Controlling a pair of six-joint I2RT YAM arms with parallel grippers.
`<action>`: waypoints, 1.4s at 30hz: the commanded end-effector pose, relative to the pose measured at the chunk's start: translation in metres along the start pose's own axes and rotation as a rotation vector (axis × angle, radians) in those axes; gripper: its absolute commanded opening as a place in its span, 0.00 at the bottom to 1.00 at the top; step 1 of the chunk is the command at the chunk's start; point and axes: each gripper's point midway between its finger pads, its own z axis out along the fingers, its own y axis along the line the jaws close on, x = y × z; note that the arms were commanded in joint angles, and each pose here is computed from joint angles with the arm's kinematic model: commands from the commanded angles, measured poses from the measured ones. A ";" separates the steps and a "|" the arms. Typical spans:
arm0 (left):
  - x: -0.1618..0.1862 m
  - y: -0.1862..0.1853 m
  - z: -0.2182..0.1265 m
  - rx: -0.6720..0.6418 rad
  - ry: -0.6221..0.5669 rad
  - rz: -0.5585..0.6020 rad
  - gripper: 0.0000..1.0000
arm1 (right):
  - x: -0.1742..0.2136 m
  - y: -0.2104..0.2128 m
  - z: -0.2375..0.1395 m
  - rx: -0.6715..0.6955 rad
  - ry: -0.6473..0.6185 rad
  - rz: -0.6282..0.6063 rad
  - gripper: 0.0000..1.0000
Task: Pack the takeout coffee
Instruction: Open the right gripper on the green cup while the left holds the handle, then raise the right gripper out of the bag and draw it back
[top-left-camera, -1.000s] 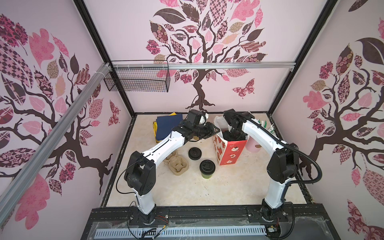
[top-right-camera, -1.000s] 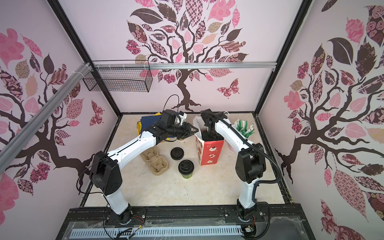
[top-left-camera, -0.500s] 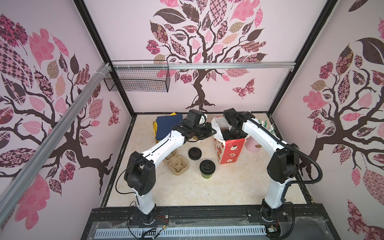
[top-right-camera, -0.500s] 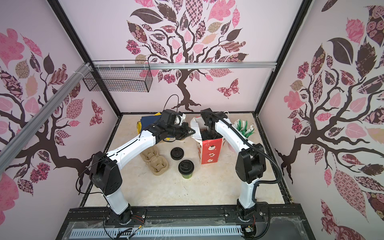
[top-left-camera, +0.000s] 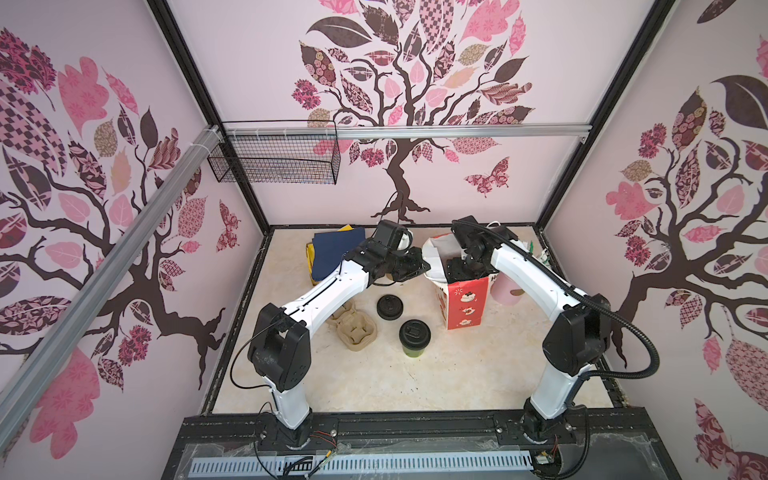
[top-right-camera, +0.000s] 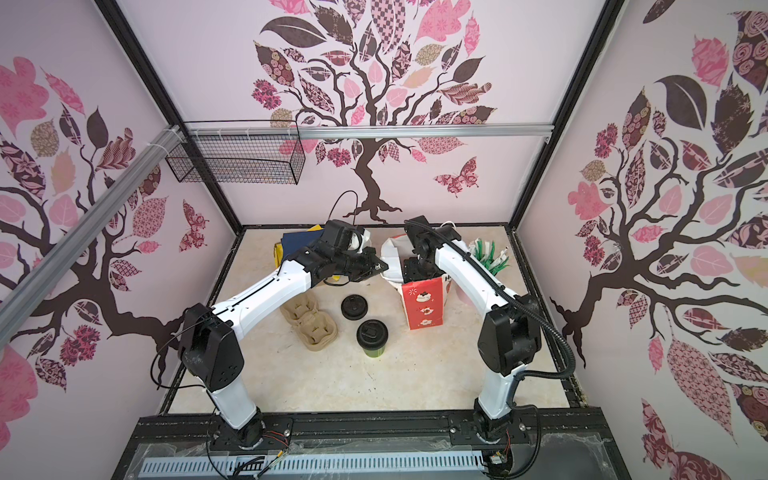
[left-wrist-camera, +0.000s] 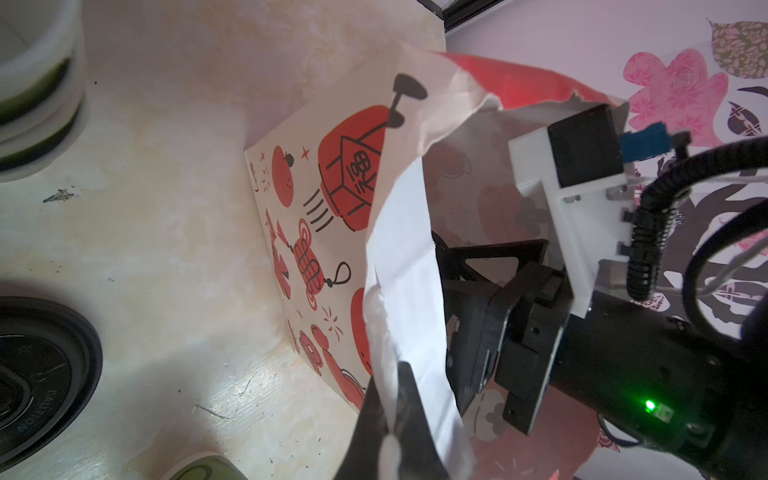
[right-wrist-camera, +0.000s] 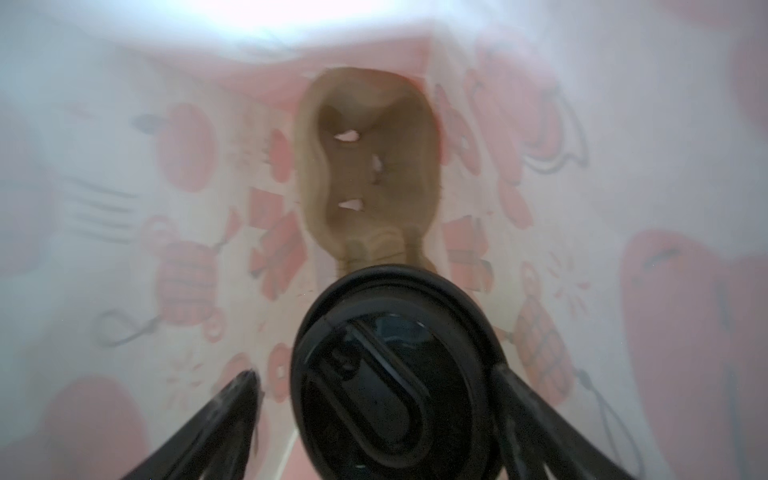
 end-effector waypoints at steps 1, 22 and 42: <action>-0.008 -0.019 -0.010 0.022 -0.019 0.048 0.00 | -0.013 -0.001 -0.026 -0.040 -0.101 0.000 0.92; -0.001 -0.045 -0.015 0.085 0.003 0.080 0.00 | -0.031 0.017 -0.053 -0.049 -0.233 -0.130 0.81; 0.000 -0.032 -0.018 0.025 -0.017 0.073 0.19 | -0.039 0.033 -0.179 -0.261 -0.440 -0.184 0.70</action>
